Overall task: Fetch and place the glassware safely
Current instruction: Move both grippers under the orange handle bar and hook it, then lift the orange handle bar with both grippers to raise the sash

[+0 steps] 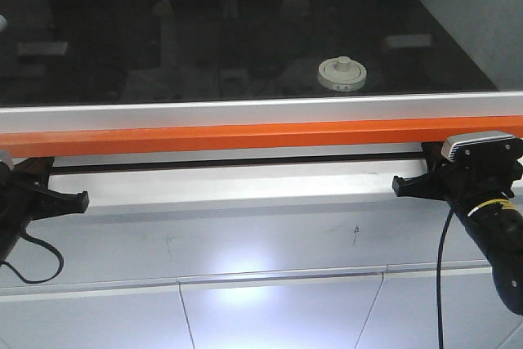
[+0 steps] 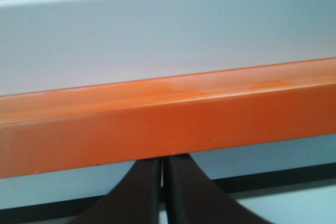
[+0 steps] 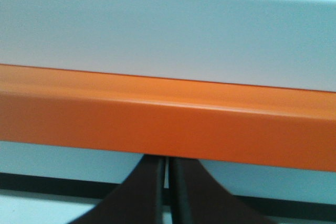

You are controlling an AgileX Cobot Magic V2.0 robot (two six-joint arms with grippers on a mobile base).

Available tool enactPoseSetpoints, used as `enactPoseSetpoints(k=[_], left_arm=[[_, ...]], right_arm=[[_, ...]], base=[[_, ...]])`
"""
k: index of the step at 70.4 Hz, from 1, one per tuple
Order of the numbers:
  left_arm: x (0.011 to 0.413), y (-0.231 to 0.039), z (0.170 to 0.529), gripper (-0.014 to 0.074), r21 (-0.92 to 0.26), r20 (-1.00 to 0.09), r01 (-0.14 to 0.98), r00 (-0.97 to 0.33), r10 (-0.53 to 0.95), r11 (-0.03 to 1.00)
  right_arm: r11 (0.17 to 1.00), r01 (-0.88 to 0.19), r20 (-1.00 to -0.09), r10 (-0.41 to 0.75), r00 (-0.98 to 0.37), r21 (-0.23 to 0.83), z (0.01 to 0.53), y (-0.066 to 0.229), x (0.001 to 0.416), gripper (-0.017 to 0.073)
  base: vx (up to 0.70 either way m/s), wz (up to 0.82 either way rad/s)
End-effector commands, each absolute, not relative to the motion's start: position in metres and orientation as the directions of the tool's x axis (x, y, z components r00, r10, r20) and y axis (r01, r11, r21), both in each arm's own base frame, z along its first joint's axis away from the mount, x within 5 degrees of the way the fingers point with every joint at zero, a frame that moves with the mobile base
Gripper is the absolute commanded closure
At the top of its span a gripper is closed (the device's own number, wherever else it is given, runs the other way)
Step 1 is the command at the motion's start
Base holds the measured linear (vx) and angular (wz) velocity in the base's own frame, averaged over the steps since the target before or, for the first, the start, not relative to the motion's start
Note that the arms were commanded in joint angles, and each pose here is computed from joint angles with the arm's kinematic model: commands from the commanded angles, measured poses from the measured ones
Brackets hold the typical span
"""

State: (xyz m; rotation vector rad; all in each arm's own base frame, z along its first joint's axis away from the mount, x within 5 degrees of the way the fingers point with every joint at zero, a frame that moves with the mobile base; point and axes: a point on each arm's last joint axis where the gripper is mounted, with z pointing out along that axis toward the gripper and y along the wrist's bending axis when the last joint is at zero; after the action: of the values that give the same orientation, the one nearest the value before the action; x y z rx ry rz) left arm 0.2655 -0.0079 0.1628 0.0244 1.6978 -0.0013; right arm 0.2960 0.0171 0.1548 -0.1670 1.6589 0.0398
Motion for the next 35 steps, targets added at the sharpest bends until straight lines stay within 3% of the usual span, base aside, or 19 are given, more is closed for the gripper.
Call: enactPoseSetpoints(k=[1, 35], left_arm=[[0.272, -0.008, 0.193, 0.0601, 0.006, -0.995, 0.015, 0.1, 0.005, 1.0], [0.277, -0.008, 0.241, 0.0601, 0.005, -0.978, 0.016, 0.209, 0.001, 1.0]], right_arm=[[0.988, -0.128, -0.992, -0.074, 0.107, -0.088, 0.184, 0.018, 0.301, 0.056], [0.988, -0.122, -0.981, -0.072, 0.179, -0.095, 0.206, 0.018, 0.295, 0.056]], base=[[0.0, 0.0], [0.0, 0.0]])
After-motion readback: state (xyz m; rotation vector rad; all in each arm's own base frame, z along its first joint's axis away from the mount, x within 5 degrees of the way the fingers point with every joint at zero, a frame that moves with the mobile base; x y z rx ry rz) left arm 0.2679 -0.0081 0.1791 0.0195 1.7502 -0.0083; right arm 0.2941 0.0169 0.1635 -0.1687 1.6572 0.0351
